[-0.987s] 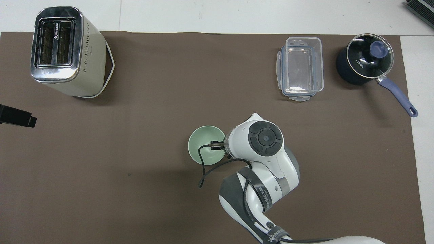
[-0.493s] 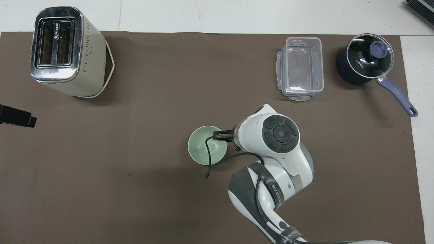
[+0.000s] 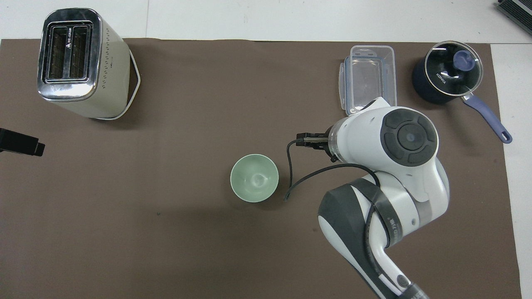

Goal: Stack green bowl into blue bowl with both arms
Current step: 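Open the right gripper and withdraw it from the stacked bowls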

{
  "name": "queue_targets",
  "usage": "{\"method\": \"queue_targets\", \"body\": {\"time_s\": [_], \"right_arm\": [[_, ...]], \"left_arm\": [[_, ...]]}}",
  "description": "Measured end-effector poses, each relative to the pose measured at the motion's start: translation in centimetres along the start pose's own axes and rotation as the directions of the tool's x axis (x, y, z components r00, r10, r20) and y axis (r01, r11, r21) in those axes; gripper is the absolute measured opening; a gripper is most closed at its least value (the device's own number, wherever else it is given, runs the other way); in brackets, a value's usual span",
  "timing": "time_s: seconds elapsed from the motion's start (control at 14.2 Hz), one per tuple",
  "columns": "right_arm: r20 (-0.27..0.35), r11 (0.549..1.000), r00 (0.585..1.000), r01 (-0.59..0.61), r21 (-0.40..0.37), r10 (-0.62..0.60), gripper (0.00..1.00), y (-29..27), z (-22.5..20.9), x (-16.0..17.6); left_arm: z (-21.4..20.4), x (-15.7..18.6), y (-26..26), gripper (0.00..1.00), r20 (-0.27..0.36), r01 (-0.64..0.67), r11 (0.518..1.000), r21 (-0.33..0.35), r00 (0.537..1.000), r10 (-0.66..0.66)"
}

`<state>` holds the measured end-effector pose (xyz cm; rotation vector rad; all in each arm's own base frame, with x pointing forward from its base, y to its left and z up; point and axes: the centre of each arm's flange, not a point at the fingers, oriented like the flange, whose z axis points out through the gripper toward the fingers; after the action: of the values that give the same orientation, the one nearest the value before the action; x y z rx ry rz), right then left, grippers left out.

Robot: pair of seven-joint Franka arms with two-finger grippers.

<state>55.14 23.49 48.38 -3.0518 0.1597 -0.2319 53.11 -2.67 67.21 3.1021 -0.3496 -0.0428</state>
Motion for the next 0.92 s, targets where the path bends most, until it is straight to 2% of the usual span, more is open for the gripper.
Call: {"method": "queue_targets", "body": {"time_s": [0.28, 0.49, 0.92], "right_arm": [[-0.005, 0.997, 0.998, -0.066, -0.032, 0.066, 1.00, 3.6, -5.7, 1.4], [-0.002, 0.993, 0.995, -0.102, -0.065, 0.102, 1.00, 7.4, -9.7, 1.1], [0.051, 0.992, 0.995, -0.078, -0.099, 0.083, 1.00, 18.7, -15.2, 1.8]], "left_arm": [[0.0, 0.0, 0.0, 1.00, 0.000, 0.000, 1.000, 0.000, 1.000, 0.000], [0.0, 0.0, 0.0, 1.00, 0.000, 0.000, 1.000, 0.000, 1.000, 0.000], [0.0, 0.0, 0.0, 1.00, 0.000, 0.000, 1.000, 0.000, 1.000, 0.000]]}}
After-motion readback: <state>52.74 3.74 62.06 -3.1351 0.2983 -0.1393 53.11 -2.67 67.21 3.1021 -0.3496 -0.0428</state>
